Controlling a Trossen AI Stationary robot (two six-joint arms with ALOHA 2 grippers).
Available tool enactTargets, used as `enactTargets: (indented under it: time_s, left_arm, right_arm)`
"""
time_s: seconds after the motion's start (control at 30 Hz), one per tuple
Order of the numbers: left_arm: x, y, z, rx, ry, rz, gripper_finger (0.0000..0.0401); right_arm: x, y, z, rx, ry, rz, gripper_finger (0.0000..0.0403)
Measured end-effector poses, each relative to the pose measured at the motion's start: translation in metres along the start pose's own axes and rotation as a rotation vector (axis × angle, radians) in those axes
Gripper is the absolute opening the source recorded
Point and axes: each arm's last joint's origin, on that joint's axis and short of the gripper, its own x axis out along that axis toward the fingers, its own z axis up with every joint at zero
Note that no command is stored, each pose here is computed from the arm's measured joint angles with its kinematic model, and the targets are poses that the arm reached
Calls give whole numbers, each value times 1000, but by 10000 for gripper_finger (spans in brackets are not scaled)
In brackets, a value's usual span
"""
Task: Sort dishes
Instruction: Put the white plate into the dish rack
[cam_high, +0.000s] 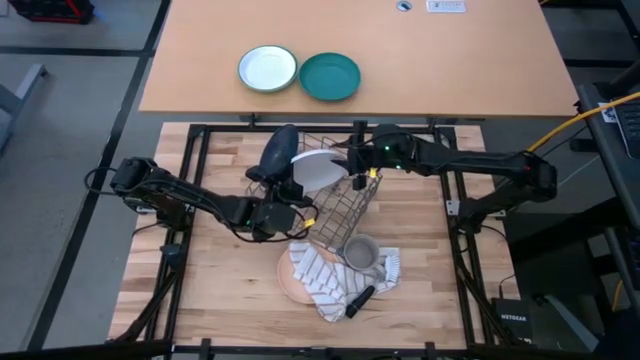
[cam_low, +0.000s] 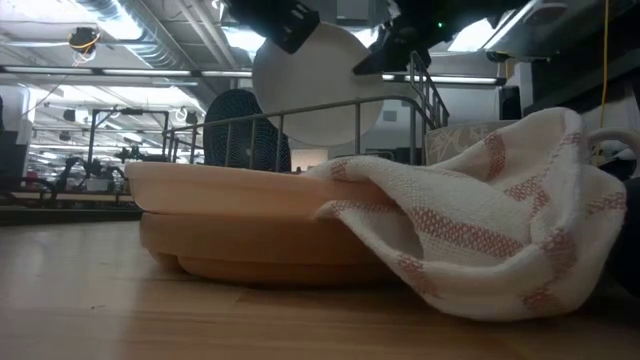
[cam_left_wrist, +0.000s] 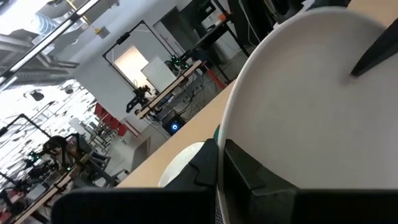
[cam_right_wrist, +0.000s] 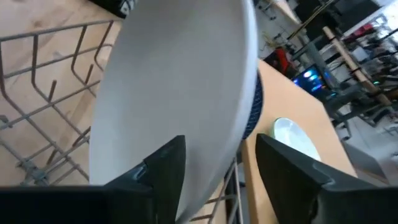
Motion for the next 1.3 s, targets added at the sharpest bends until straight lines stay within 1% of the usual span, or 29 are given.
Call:
enactTargets:
  time_s: [0.07, 0.17, 0.3, 0.37, 0.43, 0.53, 0.63, 0.73, 0.83, 0.9, 0.97, 1.07, 1.13, 1.2, 1.3]
  left_arm:
    - [-5, 0, 0, 6, -8, -8, 0]
    - [-11, 0, 0, 12, -18, -18, 0]
    - [-18, -1, 1, 2, -33, -43, 0]
    - [-21, -1, 1, 6, -39, -53, 1]
    - [-25, -1, 1, -3, -46, -64, 8]
    - [-29, -2, 1, -19, -54, -79, 27]
    - [-36, -2, 1, -50, -66, -99, 55]
    - [-46, -1, 3, -75, -81, -123, 86]
    - [-57, 4, 9, -99, -94, -134, 114]
    - [-66, 7, 13, -87, -110, -155, 130]
    - [-77, 9, 15, -41, -132, -178, 142]
    - [-93, 14, 19, 8, -165, -214, 151]
    - [-103, 17, 22, 6, -182, -237, 151]
    - [-112, 21, 24, 8, -198, -258, 147]
    - [-124, 27, 25, -2, -221, -291, 139]
  right_arm:
    - [4, -2, 0, -18, -9, 16, 174]
    - [7, -4, 0, -63, -24, 34, 128]
    - [7, -11, 5, -126, -43, 4, 57]
    - [6, -14, 8, -167, -59, -16, 30]
    - [5, -17, 10, -211, -63, -23, 29]
    - [4, -20, 13, -267, -87, -27, 29]
    - [5, -22, 16, -330, -121, -42, 34]
    - [8, -20, 15, -393, -130, -31, 35]
    - [16, -14, 9, -441, -96, 6, 28]
    - [24, -12, 5, -473, -84, 18, 27]
    - [30, -11, 4, -496, -91, 5, 29]
    - [43, -9, 1, -502, -99, -21, 31]
    - [53, -7, -2, -530, -90, -39, 30]
    - [58, -8, -1, -568, -114, -80, 28]
    - [64, -9, 0, -582, -144, -117, 28]
